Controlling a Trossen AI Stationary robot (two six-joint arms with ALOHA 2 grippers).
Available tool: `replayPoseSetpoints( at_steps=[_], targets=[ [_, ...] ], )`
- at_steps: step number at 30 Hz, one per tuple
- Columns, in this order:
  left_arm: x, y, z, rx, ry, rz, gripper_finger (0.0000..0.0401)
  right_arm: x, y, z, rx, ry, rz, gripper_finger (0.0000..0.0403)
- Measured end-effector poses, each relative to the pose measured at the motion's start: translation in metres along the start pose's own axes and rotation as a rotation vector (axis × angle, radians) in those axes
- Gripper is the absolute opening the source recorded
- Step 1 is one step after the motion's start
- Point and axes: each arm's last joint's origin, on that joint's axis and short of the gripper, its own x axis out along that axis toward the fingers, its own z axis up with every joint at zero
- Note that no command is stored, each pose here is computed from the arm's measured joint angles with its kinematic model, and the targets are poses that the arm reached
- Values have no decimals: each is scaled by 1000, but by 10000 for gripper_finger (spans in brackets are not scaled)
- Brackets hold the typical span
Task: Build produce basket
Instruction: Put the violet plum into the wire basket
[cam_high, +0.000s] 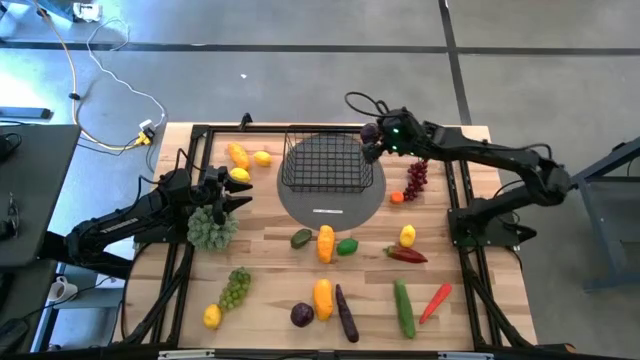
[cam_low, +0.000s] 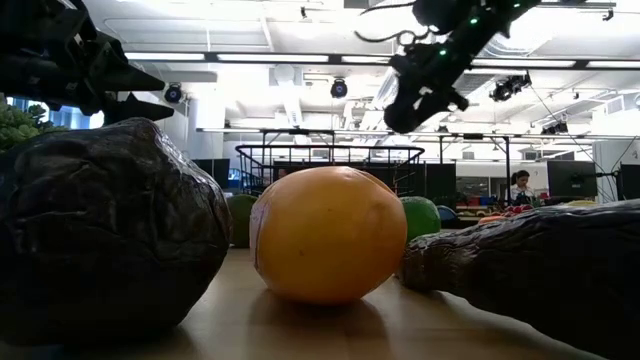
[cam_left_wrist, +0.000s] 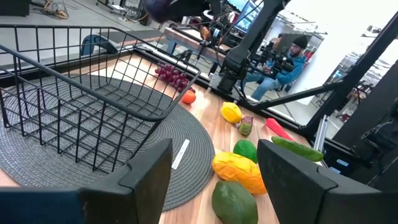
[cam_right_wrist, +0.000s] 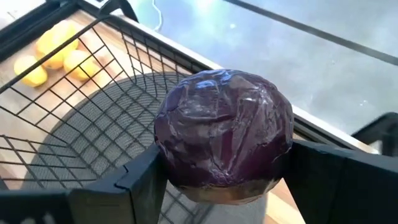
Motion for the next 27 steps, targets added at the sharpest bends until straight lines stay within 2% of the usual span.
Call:
replayPoseSetpoints(
  at_steps=[13, 27],
  targets=[
    [0, 0, 0, 0, 0, 0, 223, 57, 12, -7, 104, 131, -16, 256],
    [0, 0, 0, 0, 0, 0, 223, 77, 14, -13, 136, 141, -35, 301]
  ],
)
